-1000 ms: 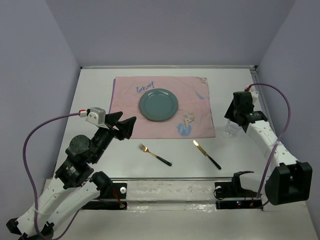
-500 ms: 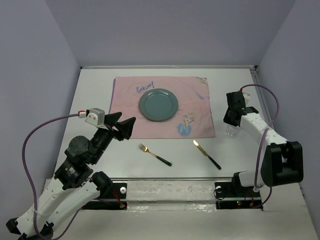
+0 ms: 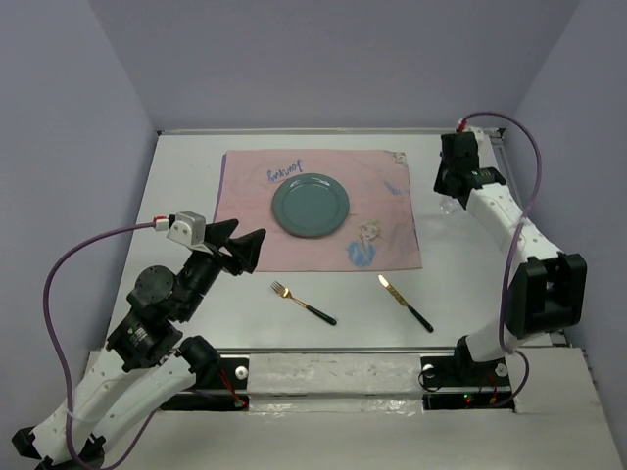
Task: Set the dinner table for one person
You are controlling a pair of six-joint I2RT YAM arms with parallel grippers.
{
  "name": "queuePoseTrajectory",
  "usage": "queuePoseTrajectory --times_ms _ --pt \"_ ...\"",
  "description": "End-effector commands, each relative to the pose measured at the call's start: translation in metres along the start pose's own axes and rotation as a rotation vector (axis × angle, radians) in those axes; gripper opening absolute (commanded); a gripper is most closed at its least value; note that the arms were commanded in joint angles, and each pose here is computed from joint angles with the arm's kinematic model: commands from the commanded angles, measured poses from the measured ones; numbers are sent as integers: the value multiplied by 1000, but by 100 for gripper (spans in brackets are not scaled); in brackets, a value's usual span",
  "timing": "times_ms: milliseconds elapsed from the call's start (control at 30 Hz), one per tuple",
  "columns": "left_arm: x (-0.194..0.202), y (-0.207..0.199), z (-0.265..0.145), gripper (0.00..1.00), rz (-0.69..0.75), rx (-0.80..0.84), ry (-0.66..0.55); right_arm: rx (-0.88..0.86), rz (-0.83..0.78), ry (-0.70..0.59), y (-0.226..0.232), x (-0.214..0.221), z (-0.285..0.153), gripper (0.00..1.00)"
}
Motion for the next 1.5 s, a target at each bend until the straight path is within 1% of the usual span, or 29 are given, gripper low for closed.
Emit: queuePoseTrajectory --times_ms 0,33,67,100,133,167,267,300,333,367,433,467,733,1300,1400,1433,1467 --pt "-1 4 5 77 24 -23 -9 -199 -116 -140 84 -52 -9 0" --pt "-1 5 5 77 25 -27 -9 -200 -154 -100 100 -41 12 0" --pt "-1 7 6 77 26 -38 -10 -265 -171 -118 120 -56 8 0" --pt "-1 7 5 77 26 -41 -10 -294 -178 -112 130 -58 12 0" --pt "-1 9 5 77 26 -53 -10 -320 -214 -69 145 -47 29 0" --pt "-1 11 5 77 28 -62 -11 -344 -223 -76 160 -54 39 0" --pt "1 12 6 77 31 -71 -3 -392 -249 -76 182 -62 51 0" --pt "2 12 7 77 32 -73 0 -404 -284 -49 186 -60 54 0" --pt "2 13 7 77 33 -75 1 -441 -285 -87 201 -75 44 0" --pt "2 13 8 77 34 -78 2 -423 -321 -45 202 -64 60 0" --pt "2 15 8 77 36 -82 2 -439 -320 -59 211 -74 59 0" --pt "2 15 8 77 37 -85 4 -440 -345 -38 214 -66 71 0" --pt "7 16 12 77 44 -93 25 -403 -418 -28 217 -54 100 0" --pt "10 18 15 78 46 -97 35 -321 -482 23 207 -27 134 0" --pt "9 18 14 78 45 -99 32 -326 -482 30 207 -24 135 6" --pt "9 18 15 78 45 -99 33 -329 -480 33 208 -23 136 11" --pt "9 18 14 78 45 -99 32 -330 -479 38 208 -22 136 13"
Point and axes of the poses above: each gripper's point midway between its finger pads, its own z axis out along the fingers, its own y axis along the line the jaws close on, x = y × z, the point moved 5 cm from there along -z, back along the fingers, and after that the axes turned 14 degrees about z, right-handed, at the moved point
